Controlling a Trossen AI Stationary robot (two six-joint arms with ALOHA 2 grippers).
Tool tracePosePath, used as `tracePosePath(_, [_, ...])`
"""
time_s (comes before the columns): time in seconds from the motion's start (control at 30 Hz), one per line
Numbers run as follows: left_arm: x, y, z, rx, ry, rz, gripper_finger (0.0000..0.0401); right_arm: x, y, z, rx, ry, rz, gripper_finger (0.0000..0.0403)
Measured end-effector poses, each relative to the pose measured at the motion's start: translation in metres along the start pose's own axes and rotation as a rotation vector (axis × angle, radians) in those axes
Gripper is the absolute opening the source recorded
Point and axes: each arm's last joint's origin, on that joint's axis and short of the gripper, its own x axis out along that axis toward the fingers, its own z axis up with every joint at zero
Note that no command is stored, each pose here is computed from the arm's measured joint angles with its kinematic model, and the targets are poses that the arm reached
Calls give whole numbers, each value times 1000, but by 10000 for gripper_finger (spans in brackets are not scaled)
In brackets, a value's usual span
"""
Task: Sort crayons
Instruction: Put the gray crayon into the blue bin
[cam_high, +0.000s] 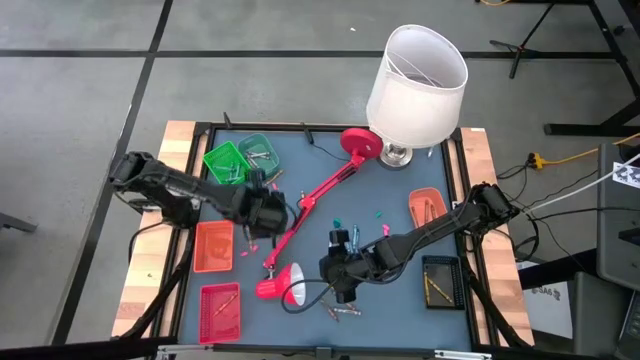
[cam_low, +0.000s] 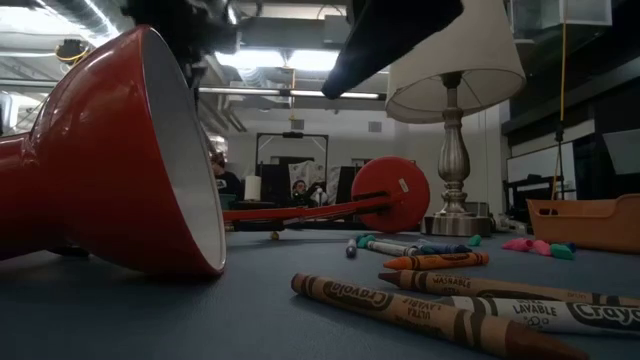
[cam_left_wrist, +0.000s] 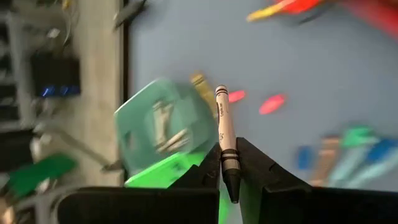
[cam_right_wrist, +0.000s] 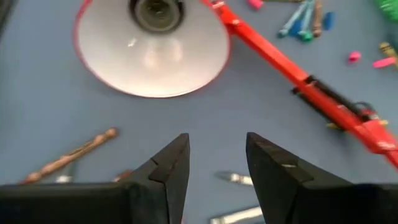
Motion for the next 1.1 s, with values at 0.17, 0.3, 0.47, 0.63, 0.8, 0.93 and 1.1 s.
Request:
tracePosePath(0.17, [31,41,2,-30,116,36,12,0,2,-1,0,19,66,156])
tracePosePath(0.3, [55,74,-2,-94,191,34,12,0,3,-2,0,28,108,156])
tracePosePath(0.47, [81,108,-11,-216,246,-40,12,0,4,-2,7,34,145,156])
tracePosePath(0.63, [99,135,-22,-356,275,-104,12,-1,5,-2,68,46,183,156])
tracePosePath(0.8, [109,151,-30,-456,272,-140,12,-1,7,-2,90,61,245,156])
tracePosePath(0.93, [113,158,-32,-511,257,-124,12,-2,11,-3,128,71,266,156])
tracePosePath(1.1, [116,162,-32,-540,236,-112,32,-7,26,-6,125,74,287,156])
